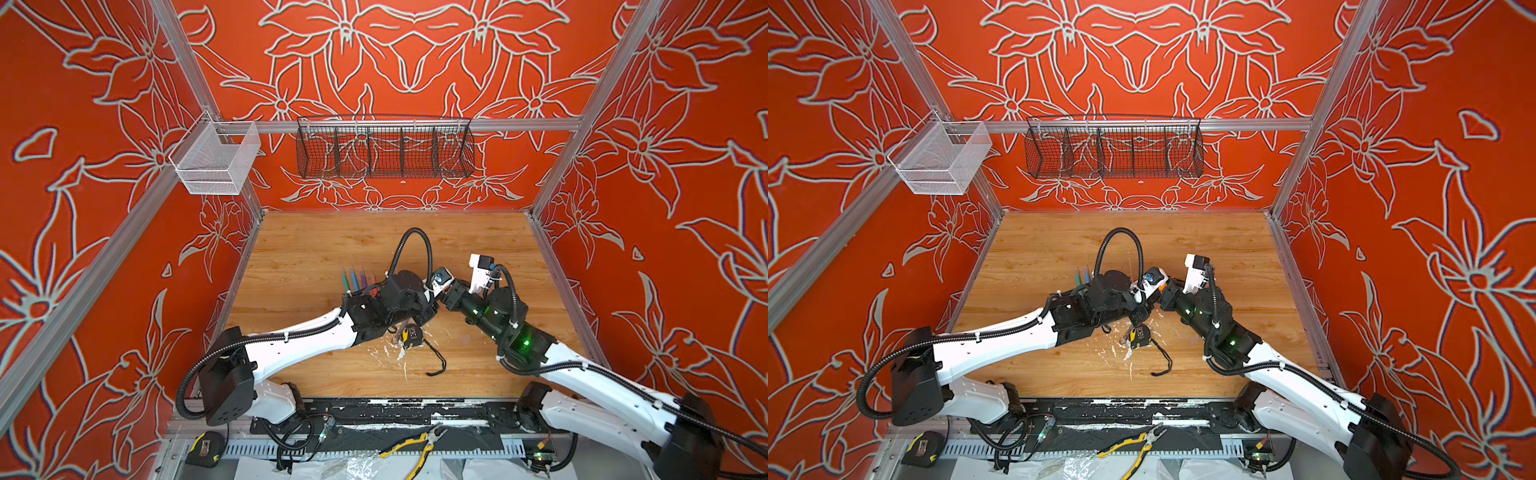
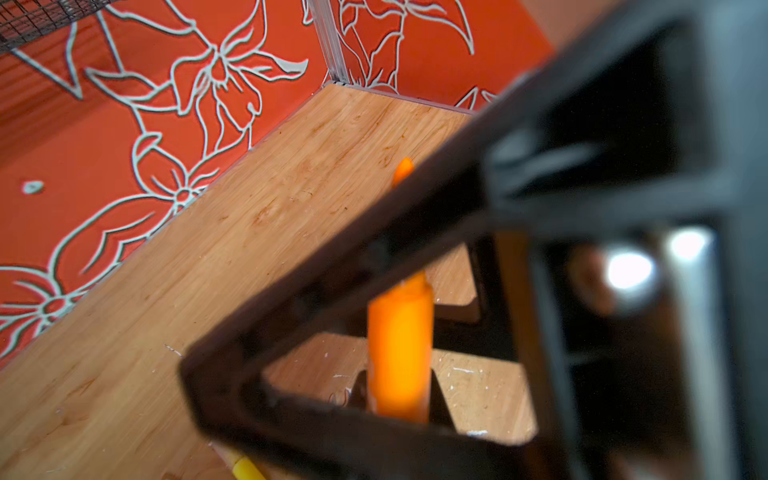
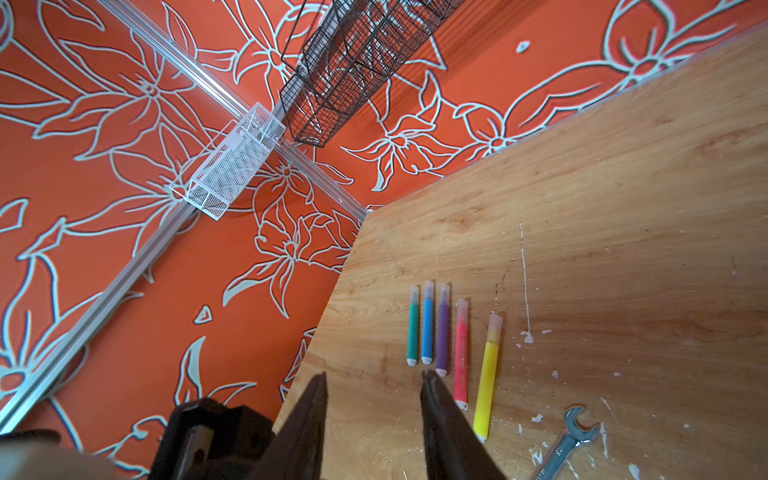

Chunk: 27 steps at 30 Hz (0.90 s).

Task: Insert the pens into the pen caps
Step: 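Move the right gripper down over the remaining translucent cap on the table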

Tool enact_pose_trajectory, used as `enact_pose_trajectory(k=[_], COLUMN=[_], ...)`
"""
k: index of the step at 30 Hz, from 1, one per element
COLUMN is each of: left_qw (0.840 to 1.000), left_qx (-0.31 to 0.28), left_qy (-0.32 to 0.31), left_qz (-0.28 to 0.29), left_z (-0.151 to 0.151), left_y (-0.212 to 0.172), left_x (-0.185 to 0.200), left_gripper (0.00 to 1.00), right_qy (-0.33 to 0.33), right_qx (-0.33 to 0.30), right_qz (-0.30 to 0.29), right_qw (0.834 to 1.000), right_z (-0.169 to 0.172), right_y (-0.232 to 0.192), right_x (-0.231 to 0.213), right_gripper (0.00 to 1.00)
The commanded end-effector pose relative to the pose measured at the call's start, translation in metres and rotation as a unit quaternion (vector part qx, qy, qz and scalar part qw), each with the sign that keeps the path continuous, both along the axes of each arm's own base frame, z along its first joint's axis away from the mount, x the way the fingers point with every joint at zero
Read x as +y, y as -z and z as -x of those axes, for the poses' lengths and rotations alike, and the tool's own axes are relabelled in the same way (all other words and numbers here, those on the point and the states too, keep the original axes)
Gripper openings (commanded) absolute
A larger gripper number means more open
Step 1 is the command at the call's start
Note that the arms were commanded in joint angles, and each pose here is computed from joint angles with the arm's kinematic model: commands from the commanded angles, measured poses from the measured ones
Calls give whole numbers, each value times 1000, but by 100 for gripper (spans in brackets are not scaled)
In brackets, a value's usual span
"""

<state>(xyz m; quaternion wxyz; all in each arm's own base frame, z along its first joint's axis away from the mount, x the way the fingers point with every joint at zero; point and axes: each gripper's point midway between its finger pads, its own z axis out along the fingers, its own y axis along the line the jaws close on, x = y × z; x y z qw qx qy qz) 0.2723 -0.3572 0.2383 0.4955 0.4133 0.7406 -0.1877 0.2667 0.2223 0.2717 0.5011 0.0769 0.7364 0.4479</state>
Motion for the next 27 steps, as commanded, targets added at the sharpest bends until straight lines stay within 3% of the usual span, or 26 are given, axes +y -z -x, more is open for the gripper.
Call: enact_pose_trajectory(k=[1,7,11,15,22,24,27], left_qw=[998,988,980,970,970,971,971], left_qx=[14,55,63,81,85,83,80], left_qy=[-15,-89,-130,-141,-135,-133,-121], left_qz=[55,110,140,179,182,183,188], left_z=[-12,-46,-57,-63,-61,-59,-56], left_y=[-19,-22,-26,-28,-31,-33,-33], left_x=[20,79,114,132,133,134,132], left_gripper=[0,0,0,0,0,0,0], right_qy=[46,133,143,148,140,137,123], right_qx=[23,80,137,228,362,382,399], right_qz=[44,120,175,241,332,334,304], right_qw=[998,981,964,932,860,851,856], right_z=[2,11,14,15,35,42,46], right_y=[4,4,21,67,135,153,172], right_x=[-23,-72,-79,-82,-92,-96,-91], right_gripper=[50,51,52,53,56,58,60])
